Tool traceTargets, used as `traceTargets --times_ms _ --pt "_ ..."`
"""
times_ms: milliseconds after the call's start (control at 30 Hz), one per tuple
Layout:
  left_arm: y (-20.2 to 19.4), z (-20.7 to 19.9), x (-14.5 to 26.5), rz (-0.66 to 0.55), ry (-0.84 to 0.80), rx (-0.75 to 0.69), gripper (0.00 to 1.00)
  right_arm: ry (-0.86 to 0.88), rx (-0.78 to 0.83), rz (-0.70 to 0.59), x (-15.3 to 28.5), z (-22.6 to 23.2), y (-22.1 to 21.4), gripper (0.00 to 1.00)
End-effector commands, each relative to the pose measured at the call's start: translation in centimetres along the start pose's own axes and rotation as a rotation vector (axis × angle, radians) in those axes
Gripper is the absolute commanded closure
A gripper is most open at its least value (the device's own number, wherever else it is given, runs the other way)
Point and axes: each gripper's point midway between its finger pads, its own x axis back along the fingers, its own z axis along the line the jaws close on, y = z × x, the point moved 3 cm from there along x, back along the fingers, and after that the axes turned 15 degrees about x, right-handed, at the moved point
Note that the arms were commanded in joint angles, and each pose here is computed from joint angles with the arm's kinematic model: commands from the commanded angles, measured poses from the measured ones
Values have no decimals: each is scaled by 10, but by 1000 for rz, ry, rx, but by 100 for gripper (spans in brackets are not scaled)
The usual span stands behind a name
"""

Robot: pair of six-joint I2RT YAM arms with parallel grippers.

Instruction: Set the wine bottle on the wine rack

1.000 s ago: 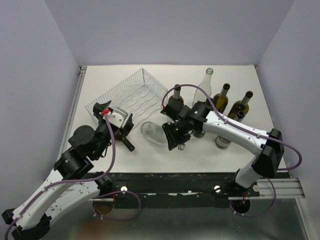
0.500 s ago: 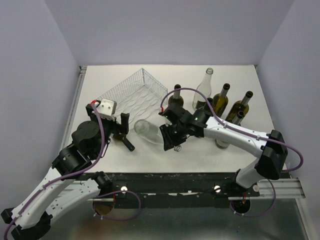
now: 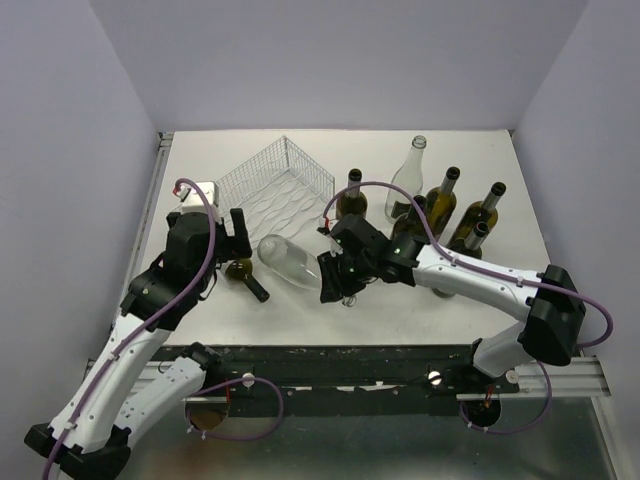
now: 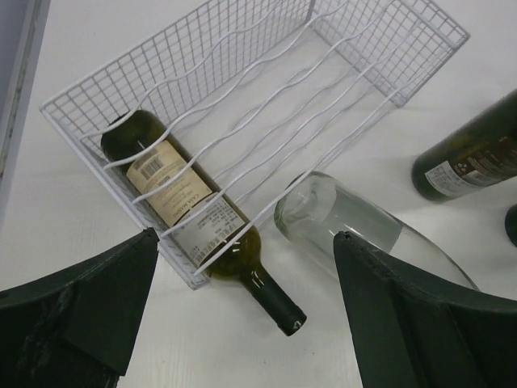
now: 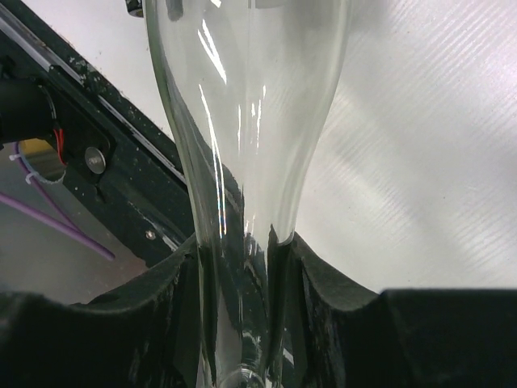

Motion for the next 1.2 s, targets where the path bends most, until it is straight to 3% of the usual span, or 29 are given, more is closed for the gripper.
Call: traceTargets --times_ms 0,300,567,1167 --pt "-12 17 -1 100 89 165 1 107 73 -333 22 28 66 99" --pt "-41 46 -29 224 213 384 4 117 59 -399 4 26 64 99" --pt "-58 62 -39 284 267 490 25 100 62 -471 -12 25 66 99" --pt "-97 83 -40 351 343 492 67 52 64 -563 -56 19 78 99"
